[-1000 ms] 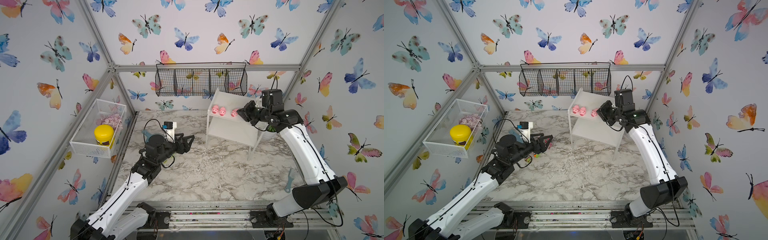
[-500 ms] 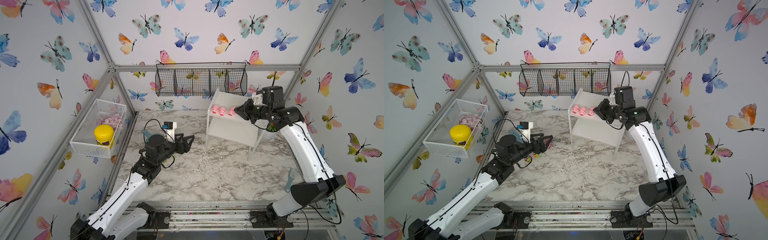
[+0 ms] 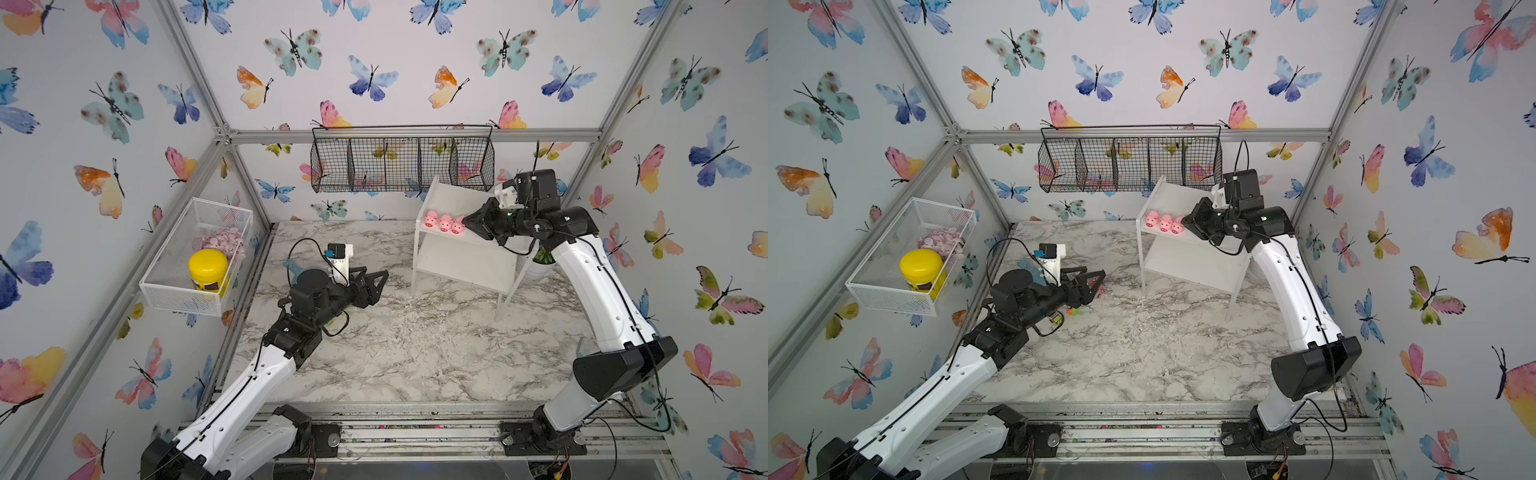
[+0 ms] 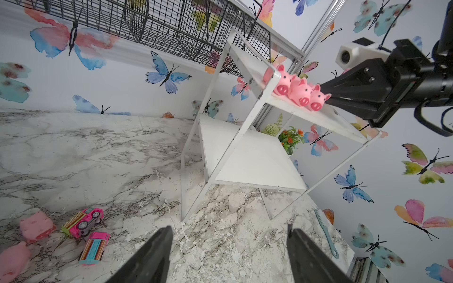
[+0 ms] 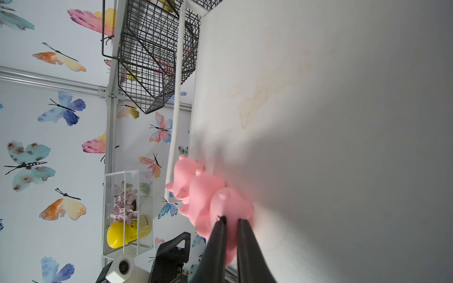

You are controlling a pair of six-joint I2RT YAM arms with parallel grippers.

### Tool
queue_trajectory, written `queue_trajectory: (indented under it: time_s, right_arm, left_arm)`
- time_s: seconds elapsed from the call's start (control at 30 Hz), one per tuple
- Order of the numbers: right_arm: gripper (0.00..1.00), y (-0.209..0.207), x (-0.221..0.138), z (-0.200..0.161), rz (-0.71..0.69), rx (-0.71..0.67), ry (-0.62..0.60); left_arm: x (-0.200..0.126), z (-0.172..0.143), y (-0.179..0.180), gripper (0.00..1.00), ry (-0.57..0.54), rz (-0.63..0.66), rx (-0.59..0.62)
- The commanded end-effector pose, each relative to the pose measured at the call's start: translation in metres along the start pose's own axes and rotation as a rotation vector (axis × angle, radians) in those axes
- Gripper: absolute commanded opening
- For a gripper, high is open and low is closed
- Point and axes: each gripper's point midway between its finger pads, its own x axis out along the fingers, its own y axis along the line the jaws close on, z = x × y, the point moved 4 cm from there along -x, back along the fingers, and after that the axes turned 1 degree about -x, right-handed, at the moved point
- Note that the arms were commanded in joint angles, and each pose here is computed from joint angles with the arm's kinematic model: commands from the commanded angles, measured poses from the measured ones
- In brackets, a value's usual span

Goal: Organize plastic toys on shelves
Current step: Adjust the plastic toy on the shelf.

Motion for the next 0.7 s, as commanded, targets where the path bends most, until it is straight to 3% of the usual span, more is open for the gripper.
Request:
queue_trajectory:
  time_s: [0.0, 0.67]
  right_arm:
    - [0.13, 0.004, -0.005, -0.002, 0.003, -0.031, 0.017]
    - [0.17, -0.006, 0.004, 0.000, -0.029, -0.059, 0.047]
  left_arm:
    - [-0.005, 0.015, -0.005, 0.79, -0.039, -0.005, 0.024]
    - [-0.008, 0.016, -0.005, 0.79, -0.038, 0.001, 0.038]
